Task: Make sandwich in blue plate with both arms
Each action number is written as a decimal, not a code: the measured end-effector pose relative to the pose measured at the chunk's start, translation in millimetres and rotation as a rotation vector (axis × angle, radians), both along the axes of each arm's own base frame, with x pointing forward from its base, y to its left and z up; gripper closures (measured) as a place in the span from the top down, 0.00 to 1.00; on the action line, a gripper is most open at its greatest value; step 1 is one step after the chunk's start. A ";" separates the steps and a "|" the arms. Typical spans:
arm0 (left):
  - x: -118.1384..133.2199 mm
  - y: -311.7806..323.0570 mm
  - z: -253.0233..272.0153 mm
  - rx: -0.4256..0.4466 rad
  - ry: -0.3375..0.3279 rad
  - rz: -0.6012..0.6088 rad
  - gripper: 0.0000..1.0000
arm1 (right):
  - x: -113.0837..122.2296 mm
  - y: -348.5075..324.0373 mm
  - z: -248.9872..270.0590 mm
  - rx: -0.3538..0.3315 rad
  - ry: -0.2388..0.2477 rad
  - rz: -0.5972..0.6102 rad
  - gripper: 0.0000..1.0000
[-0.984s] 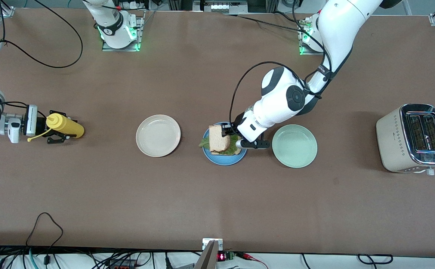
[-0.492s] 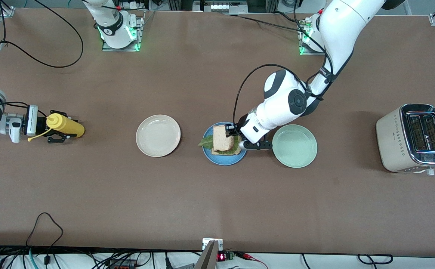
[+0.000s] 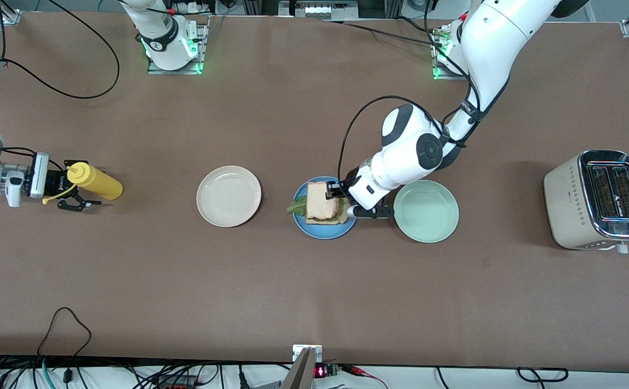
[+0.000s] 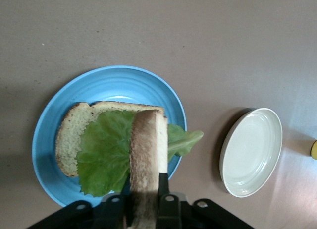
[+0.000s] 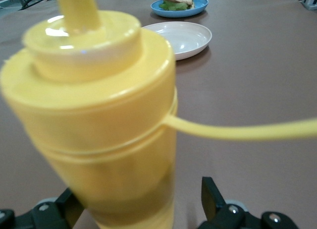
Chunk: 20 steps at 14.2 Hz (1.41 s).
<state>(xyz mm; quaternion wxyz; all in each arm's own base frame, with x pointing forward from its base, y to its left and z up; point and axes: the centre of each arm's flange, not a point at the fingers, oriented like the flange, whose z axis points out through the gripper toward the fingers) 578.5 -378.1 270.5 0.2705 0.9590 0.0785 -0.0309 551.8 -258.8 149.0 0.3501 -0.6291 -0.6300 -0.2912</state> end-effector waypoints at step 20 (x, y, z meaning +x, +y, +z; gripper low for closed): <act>19.6 47.2 -54.1 0.009 -0.039 -0.048 1.00 | 45.2 -72.1 153.0 -0.144 0.062 -0.276 1.00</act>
